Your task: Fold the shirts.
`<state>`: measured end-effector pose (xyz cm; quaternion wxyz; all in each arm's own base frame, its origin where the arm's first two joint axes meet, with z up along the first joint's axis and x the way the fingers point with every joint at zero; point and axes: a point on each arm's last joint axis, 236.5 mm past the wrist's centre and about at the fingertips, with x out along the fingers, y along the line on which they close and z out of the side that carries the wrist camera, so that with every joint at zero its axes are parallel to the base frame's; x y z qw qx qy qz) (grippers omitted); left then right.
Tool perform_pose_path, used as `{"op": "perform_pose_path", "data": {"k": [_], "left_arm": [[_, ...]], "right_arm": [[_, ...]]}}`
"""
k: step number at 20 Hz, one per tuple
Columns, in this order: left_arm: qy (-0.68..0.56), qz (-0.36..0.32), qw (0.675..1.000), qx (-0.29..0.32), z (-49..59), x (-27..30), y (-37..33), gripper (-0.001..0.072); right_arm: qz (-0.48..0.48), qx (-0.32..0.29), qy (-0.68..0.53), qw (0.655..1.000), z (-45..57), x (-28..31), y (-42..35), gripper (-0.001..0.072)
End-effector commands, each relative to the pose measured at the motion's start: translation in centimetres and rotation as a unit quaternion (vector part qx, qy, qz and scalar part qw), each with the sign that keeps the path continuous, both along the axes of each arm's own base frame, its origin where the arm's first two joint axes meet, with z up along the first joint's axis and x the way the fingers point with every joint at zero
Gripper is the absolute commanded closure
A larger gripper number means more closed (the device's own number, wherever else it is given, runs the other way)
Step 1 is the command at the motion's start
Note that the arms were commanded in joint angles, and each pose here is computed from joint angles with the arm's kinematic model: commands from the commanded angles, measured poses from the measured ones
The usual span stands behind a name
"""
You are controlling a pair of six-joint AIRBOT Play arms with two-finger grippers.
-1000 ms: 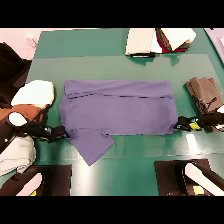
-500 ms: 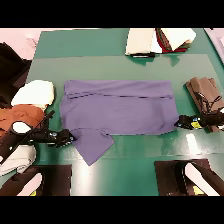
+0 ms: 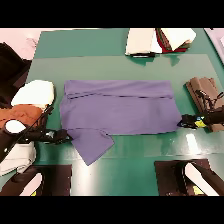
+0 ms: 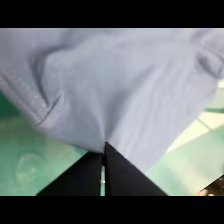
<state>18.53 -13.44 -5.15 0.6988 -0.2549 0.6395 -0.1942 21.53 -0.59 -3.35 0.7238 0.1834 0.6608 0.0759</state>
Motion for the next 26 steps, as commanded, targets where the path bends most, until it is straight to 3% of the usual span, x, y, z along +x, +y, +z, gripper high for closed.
{"op": "perform_pose_path", "data": {"k": [1, 4, 7, 10, 16, 21, 26], "left_arm": [[0.001, -0.013, 1.0, 0.026, 1.8, -2.6, 0.8, 0.0688], [-0.017, -0.012, 0.999, 0.028, 3.7, -4.0, 0.8, 0.0688], [-0.073, -0.002, 0.997, 0.032, 6.3, -1.6, 1.0, 0.0688], [-0.147, 0.031, 0.988, 0.034, 9.6, 2.9, 1.5, 0.0688], [-0.208, 0.035, 0.975, 0.067, 10.1, 12.8, 3.2, 0.0687], [-0.189, 0.01, 0.979, 0.081, 7.5, 20.8, 3.8, 0.0686], [-0.158, 0.009, 0.985, 0.074, 4.4, 25.0, 3.7, 0.0684]], "right_arm": [[0.029, -0.025, 0.048, 0.998, 0.4, -2.8, -0.9, 0.0696], [0.021, -0.064, 0.026, 0.997, 1.3, -3.4, -1.9, 0.0696], [-0.004, -0.093, -0.036, 0.995, 4.1, -1.1, -2.9, 0.0696], [0.008, -0.09, -0.07, 0.993, 6.2, 2.2, -2.8, 0.0696], [0.024, -0.089, -0.085, 0.992, 7.1, 11.2, -2.6, 0.0696], [0.038, -0.083, -0.075, 0.993, 5.7, 16.7, -2.2, 0.0696], [0.054, -0.076, -0.068, 0.993, 4.2, 20.7, -1.4, 0.0694]]}}
